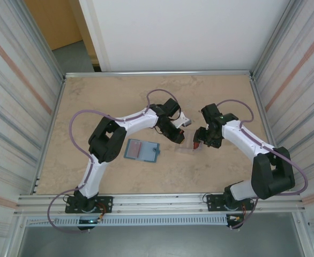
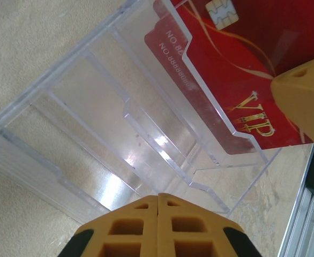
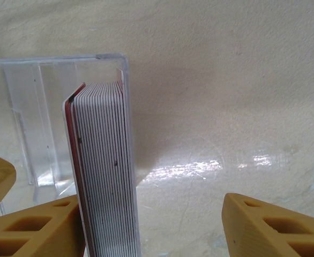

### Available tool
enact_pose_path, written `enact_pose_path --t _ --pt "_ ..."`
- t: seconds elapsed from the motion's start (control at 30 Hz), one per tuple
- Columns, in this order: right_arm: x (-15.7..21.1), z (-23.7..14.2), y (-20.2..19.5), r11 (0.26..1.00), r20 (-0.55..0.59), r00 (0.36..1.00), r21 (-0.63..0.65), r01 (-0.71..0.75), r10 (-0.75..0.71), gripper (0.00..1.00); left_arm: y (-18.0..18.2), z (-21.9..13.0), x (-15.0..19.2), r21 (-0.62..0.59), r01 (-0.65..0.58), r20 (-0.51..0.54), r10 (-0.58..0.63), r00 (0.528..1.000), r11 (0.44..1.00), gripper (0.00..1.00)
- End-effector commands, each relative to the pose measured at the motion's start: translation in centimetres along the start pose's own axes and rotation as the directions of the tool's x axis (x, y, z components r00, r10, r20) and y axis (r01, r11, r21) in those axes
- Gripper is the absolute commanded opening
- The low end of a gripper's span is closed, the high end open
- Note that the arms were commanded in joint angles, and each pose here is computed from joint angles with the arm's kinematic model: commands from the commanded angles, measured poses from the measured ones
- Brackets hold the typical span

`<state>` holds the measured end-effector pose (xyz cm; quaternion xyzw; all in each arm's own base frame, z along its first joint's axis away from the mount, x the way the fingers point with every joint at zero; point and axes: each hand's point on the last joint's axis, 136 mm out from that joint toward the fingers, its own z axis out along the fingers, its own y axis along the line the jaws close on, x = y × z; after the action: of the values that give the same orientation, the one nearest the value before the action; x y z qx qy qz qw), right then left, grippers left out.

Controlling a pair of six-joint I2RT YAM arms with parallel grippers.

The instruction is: Put the credit cards into the card holder

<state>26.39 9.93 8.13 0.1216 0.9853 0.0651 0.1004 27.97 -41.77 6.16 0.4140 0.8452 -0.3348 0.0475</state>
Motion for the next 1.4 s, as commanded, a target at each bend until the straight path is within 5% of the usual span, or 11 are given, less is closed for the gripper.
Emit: enact_pose_path --t 0.0,0.47,0.8,1.37 --pt "-0.1 -1.4 -0.8 1.000 0.013 1.000 0.029 0.006 -0.007 0.64 1.5 1.5 2.0 -0.028 0.046 -0.068 -0.048 0.997 0.999 0.00" --pt "0.1 -2.2 -0.7 1.000 0.020 1.000 0.016 0.010 -0.010 0.55 1.6 1.7 2.2 -0.029 0.049 -0.072 -0.051 0.996 0.998 0.00" --pt "0.2 -2.5 -0.4 1.000 0.019 1.000 0.008 0.016 -0.016 0.32 1.7 1.8 2.2 -0.027 0.052 -0.076 -0.054 0.996 0.998 0.00" --pt "0.3 -3.4 0.2 0.998 0.025 0.998 0.029 0.048 -0.049 0.28 1.6 1.8 2.3 -0.026 0.053 -0.077 -0.055 0.996 0.998 0.00"
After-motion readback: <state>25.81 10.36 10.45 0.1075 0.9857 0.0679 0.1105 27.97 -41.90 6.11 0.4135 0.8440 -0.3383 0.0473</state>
